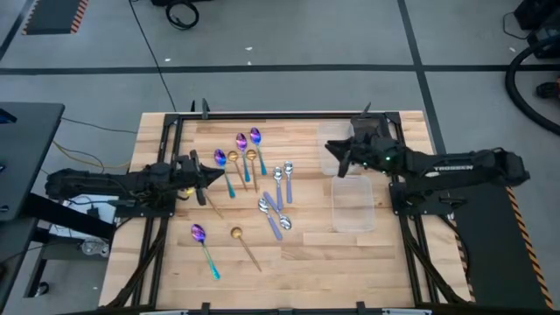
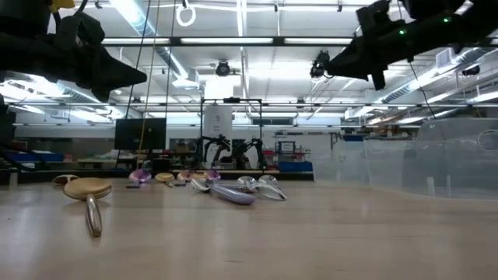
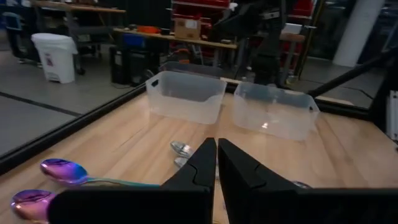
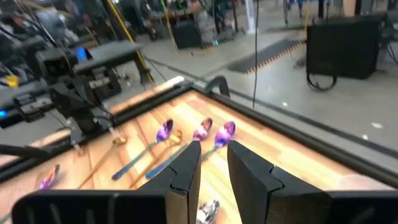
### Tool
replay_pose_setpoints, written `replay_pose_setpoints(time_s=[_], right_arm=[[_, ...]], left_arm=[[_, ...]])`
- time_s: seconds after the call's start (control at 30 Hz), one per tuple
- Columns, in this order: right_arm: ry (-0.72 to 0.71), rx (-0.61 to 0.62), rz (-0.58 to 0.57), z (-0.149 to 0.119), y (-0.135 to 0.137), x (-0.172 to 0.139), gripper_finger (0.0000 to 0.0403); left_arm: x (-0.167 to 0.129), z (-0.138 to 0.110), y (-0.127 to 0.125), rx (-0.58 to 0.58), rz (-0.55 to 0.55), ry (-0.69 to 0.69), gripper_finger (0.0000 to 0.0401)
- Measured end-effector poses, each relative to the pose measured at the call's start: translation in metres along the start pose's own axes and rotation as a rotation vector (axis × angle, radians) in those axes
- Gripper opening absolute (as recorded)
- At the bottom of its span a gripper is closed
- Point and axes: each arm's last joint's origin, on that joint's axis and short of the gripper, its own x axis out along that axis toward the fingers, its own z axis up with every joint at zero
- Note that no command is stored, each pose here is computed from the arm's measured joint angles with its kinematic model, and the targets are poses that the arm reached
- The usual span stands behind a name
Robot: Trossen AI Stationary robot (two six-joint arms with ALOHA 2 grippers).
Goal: Sort silverware by color (type)
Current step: Put the purple spoon into the top transparent bin
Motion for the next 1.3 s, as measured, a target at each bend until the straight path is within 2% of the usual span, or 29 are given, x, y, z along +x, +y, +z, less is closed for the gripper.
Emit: replay_pose_setpoints(time_s=[0.1,0.23,0.33,0.43,0.8,1.1,1.3], right_arm=[[0.035,-0.017,-0.027,0.003,0.014,0.011,0.0090],[0.083,-0.056,-0.066,0.003,0.031,0.026,0.0090],[0.108,-0.072,-0.059,0.002,0.042,0.038,0.0090],[0.143,-0.093,-0.047,0.001,0.054,0.049,0.0090],[0.296,-0.173,-0.036,-0.013,0.091,0.086,0.0090],[0.505,-0.155,-0.132,-0.023,0.112,0.117,0.0090],[0.608,-0.216,-0.178,-0.032,0.123,0.140,0.0095]], left_arm=[[0.000,0.000,0.000,-0.007,0.012,0.001,0.0046],[0.001,0.000,0.001,0.010,0.044,-0.002,0.0096],[0.001,0.000,0.002,0.041,0.067,-0.006,0.0128],[0.001,0.000,0.002,0.043,0.067,-0.006,0.0145],[0.001,0.002,0.002,0.037,0.067,-0.023,0.0148],[0.001,0.003,0.001,0.035,0.066,-0.028,0.0148],[0.001,0.003,0.001,0.036,0.067,-0.027,0.0148]])
